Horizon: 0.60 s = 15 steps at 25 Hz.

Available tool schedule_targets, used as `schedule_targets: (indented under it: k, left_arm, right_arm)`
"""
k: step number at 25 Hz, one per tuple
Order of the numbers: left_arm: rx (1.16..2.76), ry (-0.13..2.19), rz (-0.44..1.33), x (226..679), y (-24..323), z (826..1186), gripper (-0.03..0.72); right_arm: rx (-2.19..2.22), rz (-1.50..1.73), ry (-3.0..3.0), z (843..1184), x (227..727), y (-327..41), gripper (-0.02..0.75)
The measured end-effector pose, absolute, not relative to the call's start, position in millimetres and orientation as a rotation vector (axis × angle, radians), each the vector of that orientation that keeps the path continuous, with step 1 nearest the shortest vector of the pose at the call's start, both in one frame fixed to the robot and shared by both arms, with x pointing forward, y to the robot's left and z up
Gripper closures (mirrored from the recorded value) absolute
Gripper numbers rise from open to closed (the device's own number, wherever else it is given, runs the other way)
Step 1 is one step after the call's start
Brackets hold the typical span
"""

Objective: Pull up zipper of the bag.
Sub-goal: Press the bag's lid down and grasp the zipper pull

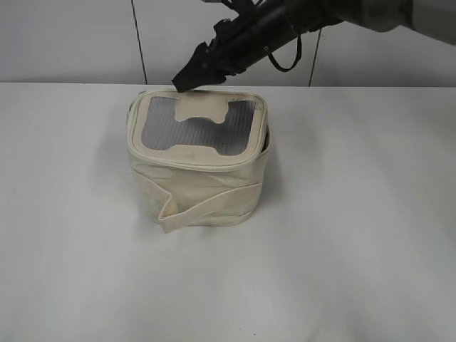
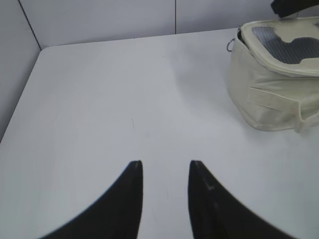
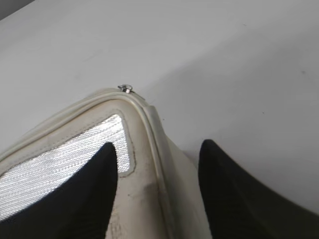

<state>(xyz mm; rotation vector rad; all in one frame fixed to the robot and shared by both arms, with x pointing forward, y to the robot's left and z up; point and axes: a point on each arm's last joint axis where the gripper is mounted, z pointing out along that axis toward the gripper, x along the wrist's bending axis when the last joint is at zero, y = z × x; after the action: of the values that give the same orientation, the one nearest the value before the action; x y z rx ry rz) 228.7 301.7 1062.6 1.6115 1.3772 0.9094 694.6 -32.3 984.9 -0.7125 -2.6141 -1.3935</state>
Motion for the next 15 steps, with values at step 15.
schedule_targets:
  k: [15]
  left_arm:
    - [1.611,1.377,0.91,229,302,1063,0.451]
  right_arm:
    - [-0.64,-1.324,-2.707,974,685,-11,0.575]
